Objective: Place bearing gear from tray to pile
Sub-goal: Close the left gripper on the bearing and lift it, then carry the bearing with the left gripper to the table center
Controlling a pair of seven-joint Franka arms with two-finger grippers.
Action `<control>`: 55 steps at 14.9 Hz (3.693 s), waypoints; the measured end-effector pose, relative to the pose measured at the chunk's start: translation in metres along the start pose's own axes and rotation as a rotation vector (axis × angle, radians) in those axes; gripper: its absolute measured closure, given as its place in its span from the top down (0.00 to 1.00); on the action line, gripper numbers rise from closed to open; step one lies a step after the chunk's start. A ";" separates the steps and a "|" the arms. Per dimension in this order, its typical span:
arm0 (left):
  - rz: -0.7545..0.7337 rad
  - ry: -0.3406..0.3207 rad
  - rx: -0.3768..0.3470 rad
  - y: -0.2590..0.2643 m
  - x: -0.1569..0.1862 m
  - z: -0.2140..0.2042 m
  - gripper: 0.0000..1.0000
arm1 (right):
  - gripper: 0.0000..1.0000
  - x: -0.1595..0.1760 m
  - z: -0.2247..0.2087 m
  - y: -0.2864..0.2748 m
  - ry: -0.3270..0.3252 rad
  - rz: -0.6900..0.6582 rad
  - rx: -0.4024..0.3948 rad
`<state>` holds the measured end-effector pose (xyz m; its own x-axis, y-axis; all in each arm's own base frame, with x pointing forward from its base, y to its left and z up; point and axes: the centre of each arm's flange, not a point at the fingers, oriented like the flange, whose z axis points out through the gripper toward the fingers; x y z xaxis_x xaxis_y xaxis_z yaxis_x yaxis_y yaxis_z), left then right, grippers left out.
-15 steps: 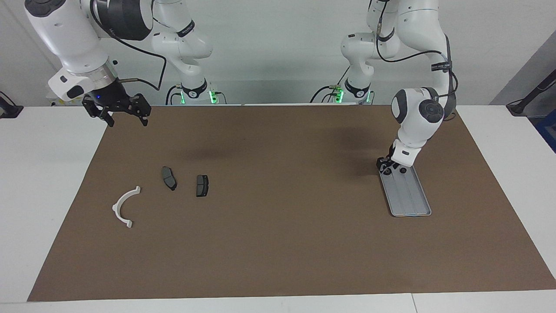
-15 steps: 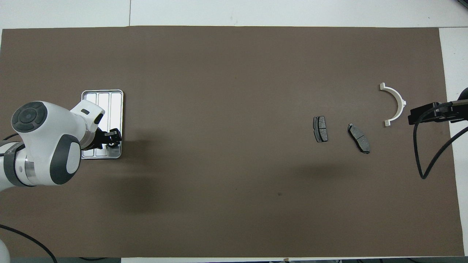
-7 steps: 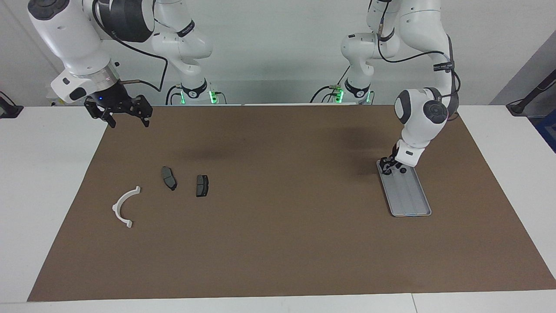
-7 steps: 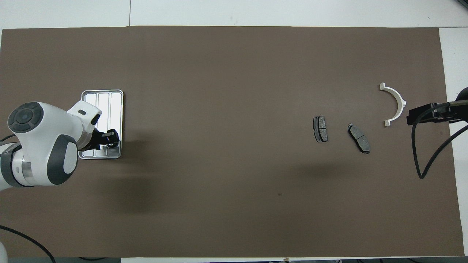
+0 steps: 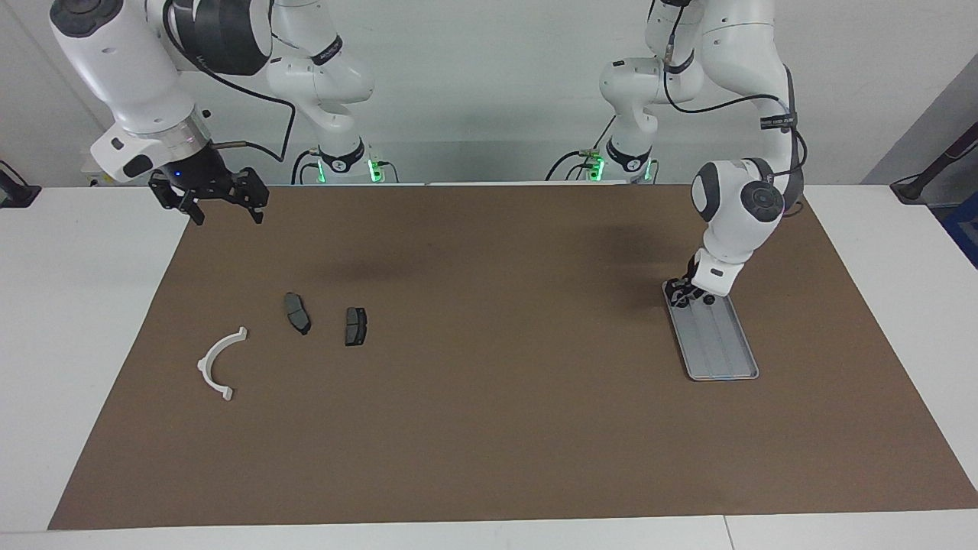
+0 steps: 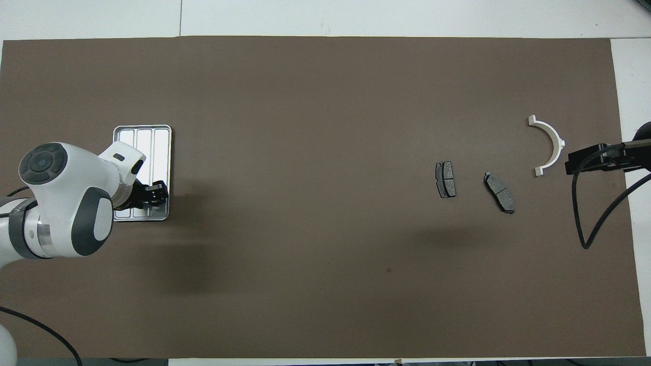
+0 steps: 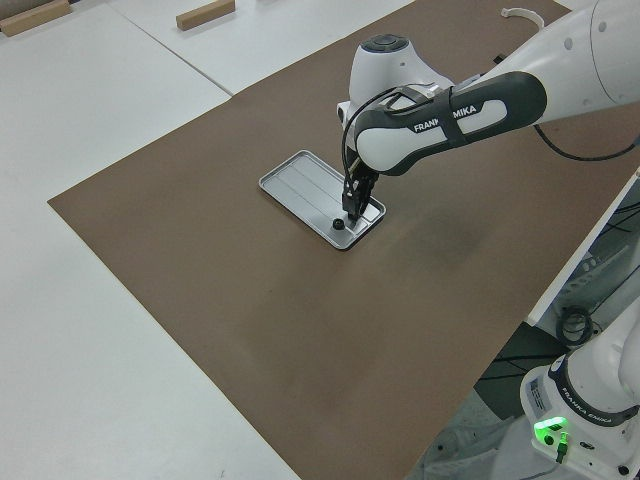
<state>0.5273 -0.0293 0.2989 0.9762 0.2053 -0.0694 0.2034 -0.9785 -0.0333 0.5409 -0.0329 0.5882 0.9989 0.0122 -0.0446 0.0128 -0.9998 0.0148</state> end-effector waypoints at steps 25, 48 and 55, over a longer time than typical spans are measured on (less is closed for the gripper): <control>-0.254 0.051 -0.120 0.249 -0.037 -0.114 0.35 | 1.00 0.008 0.008 -0.020 0.057 -0.011 -0.003; -0.316 0.020 -0.151 0.452 -0.098 -0.007 0.35 | 1.00 0.022 0.064 -0.019 0.097 -0.011 -0.004; -0.328 0.024 -0.154 0.453 -0.099 -0.007 0.55 | 1.00 0.023 0.065 -0.018 0.103 -0.009 -0.004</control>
<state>0.5236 -0.4935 0.2980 0.8580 0.5104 -0.0565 0.5136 -0.8522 0.1005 0.5606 -0.0152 0.5225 0.9981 0.0229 0.0579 0.0218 -0.9996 0.0193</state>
